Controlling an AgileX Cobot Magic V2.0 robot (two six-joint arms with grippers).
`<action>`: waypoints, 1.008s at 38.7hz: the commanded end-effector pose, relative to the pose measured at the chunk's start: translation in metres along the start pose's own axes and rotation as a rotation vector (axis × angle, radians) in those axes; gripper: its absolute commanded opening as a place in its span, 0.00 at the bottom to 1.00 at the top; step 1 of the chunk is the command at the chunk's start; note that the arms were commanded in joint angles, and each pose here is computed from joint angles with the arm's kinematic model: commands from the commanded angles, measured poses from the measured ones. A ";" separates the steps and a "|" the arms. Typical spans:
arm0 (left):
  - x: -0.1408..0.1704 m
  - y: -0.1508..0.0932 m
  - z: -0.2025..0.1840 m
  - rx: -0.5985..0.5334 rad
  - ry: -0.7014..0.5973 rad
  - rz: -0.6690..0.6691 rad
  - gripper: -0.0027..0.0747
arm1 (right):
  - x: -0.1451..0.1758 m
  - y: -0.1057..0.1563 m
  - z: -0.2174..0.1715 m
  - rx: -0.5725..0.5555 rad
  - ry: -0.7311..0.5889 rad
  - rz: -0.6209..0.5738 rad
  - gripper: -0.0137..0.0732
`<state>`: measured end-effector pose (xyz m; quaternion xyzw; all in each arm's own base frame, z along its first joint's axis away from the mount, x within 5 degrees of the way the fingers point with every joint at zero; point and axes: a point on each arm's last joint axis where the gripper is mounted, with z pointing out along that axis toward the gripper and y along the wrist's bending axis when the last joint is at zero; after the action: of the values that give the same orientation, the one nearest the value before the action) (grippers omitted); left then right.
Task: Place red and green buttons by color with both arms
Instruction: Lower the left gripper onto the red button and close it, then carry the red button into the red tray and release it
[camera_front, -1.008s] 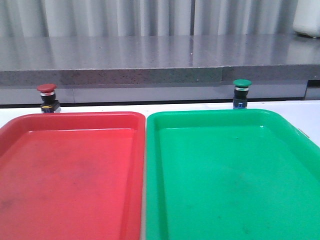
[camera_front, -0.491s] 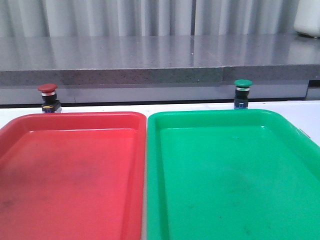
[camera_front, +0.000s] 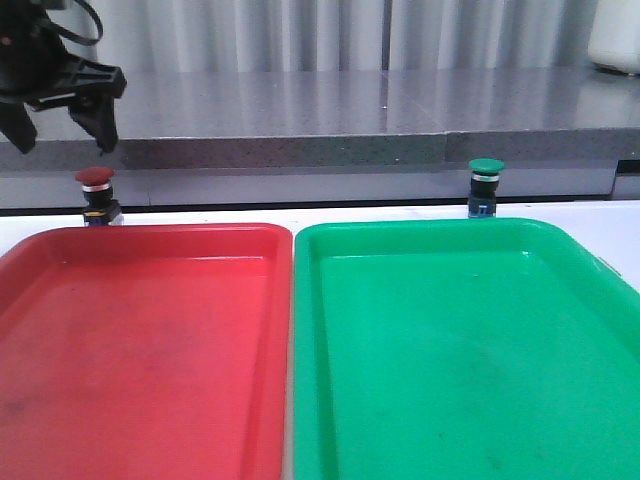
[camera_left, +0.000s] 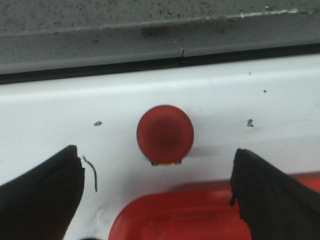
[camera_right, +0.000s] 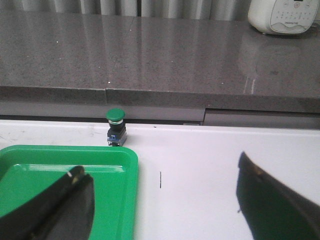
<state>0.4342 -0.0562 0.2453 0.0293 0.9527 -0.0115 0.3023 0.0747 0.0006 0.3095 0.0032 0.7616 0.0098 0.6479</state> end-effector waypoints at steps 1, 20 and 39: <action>-0.028 -0.003 -0.004 0.003 -0.074 0.006 0.77 | -0.018 0.000 -0.002 0.003 -0.098 -0.006 0.85; -0.037 -0.005 0.022 0.000 -0.049 0.005 0.41 | -0.018 0.000 -0.002 0.003 -0.098 -0.006 0.85; -0.054 -0.001 -0.067 -0.010 -0.190 0.014 0.06 | -0.018 0.000 -0.002 0.003 -0.098 -0.006 0.85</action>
<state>0.4619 -0.0581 0.2620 0.0340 0.9505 0.0004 0.3089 0.0747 0.0006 0.3095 0.0032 0.7616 0.0098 0.6479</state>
